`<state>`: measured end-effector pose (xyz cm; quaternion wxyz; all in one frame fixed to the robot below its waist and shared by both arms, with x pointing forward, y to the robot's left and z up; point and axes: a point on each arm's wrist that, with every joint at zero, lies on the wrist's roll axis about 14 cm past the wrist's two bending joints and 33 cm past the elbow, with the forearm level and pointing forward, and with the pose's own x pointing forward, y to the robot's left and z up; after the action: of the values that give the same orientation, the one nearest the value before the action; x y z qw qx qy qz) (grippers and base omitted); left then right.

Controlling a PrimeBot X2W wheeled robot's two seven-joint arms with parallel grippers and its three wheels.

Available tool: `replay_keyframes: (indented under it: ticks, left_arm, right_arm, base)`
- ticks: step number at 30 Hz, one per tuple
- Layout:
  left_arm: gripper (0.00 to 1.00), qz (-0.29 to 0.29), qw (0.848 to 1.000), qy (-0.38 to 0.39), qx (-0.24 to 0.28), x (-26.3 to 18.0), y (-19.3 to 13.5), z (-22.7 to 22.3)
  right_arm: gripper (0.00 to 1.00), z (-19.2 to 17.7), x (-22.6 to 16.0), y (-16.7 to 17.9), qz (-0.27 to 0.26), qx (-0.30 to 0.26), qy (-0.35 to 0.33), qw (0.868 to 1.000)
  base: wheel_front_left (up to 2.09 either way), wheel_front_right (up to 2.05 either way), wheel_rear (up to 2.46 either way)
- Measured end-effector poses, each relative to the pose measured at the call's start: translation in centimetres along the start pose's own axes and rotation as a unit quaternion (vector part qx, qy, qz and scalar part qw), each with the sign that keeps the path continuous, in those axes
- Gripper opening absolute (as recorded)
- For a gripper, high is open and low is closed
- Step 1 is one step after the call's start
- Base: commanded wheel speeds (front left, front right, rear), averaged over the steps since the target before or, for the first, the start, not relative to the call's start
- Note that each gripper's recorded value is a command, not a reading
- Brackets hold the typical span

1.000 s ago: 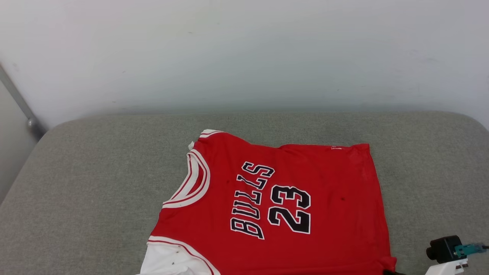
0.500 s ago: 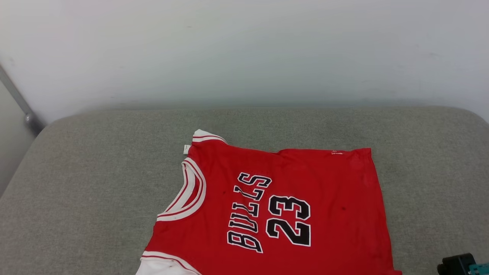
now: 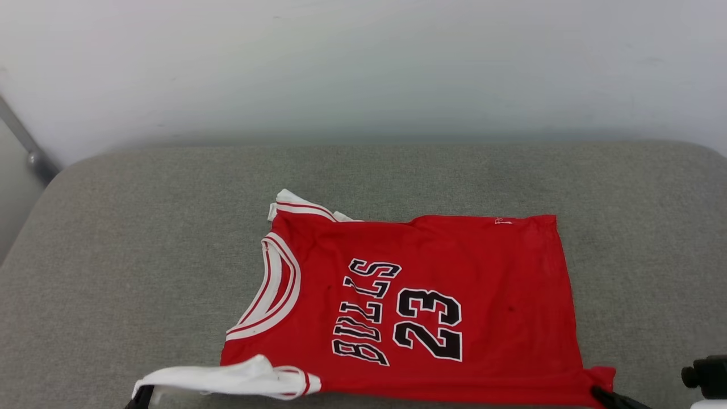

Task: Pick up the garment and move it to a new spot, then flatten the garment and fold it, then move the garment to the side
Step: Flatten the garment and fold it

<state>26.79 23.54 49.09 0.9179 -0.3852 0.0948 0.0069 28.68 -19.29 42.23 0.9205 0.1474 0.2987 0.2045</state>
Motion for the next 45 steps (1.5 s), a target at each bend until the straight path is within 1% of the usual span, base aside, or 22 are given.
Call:
replay_keyframes:
  ticks: [3, 6, 8, 13, 14, 16, 18, 21, 36, 40, 43, 44, 45]
  left_arm:
    - [0.0, -0.022, 1.0, 0.011, 0.01, 1.1, -1.5, 0.7]
    - [0.0, -0.038, 0.998, 0.028, 0.035, 2.6, -2.4, 1.2]
    - [0.0, -0.046, 0.998, 0.038, 0.031, 3.8, -2.9, 1.2]
    - [0.0, -0.047, 0.994, 0.081, 0.053, 6.9, -2.3, 0.6]
    - [0.0, -0.048, 0.993, 0.092, 0.059, 7.5, -2.2, 0.3]
    - [0.0, -0.044, 0.991, 0.104, 0.065, 8.8, -1.7, 0.0]
    - [0.0, -0.043, 0.988, 0.123, 0.081, 9.7, -1.2, -0.5]
    - [0.0, -0.044, 0.986, 0.137, 0.085, 11.3, -0.9, -1.0]
    - [0.0, -0.02, 0.977, 0.187, 0.105, 17.4, 1.6, -3.8]
    - [0.0, -0.016, 0.976, 0.193, 0.1, 18.5, 1.7, -4.7]
    - [0.0, -0.002, 0.976, 0.195, 0.095, 18.9, 2.6, -5.2]
    - [0.17, 0.001, 0.976, 0.198, 0.094, 18.9, 2.8, -5.4]
    - [0.4, 0.005, 0.975, 0.201, 0.093, 18.9, 3.0, -5.7]
  right_arm:
    - [0.0, 1.8, 0.2, -0.1, 0.0, -0.008, -0.016, 1.0]
    - [0.0, 3.3, 0.5, -0.8, -0.01, -0.02, -0.018, 1.0]
    - [0.0, 3.9, 1.1, -0.9, -0.014, -0.017, -0.016, 1.0]
    - [0.0, 3.6, 3.3, -0.8, -0.018, -0.017, 0.017, 1.0]
    - [0.0, 3.9, 3.9, -0.6, -0.016, -0.013, 0.016, 1.0]
    - [0.0, 4.1, 4.8, -0.8, -0.022, -0.022, 0.023, 0.999]
    - [0.0, 4.4, 5.6, -0.6, -0.022, -0.019, 0.024, 0.999]
    - [0.0, 4.3, 6.5, -1.0, -0.031, -0.02, 0.029, 0.999]
    - [0.0, 3.5, 8.4, -3.5, -0.079, -0.01, 0.049, 0.996]
    - [0.0, 3.0, 8.7, -4.1, -0.087, -0.009, 0.06, 0.994]
    - [0.0, 2.9, 9.2, -4.3, -0.09, -0.015, 0.064, 0.994]
    - [0.0, 3.0, 9.4, -4.3, -0.089, -0.016, 0.064, 0.994]
    - [0.04, 3.0, 9.5, -4.3, -0.088, -0.015, 0.065, 0.994]
  base:
    - [0.0, 0.0, 0.0]
    - [0.0, 0.0, 0.0]
    - [0.0, 0.0, 0.0]
    - [0.0, 0.0, 0.0]
    - [0.0, 0.0, 0.0]
    - [0.0, 0.0, 0.0]
    - [0.0, 0.0, 0.0]
    - [0.0, 0.0, 0.0]
    - [0.0, 0.0, 0.0]
    - [0.0, 0.0, 0.0]
    - [0.0, 0.0, 0.0]
    - [0.0, 0.0, 0.0]
    - [0.0, 0.0, 0.0]
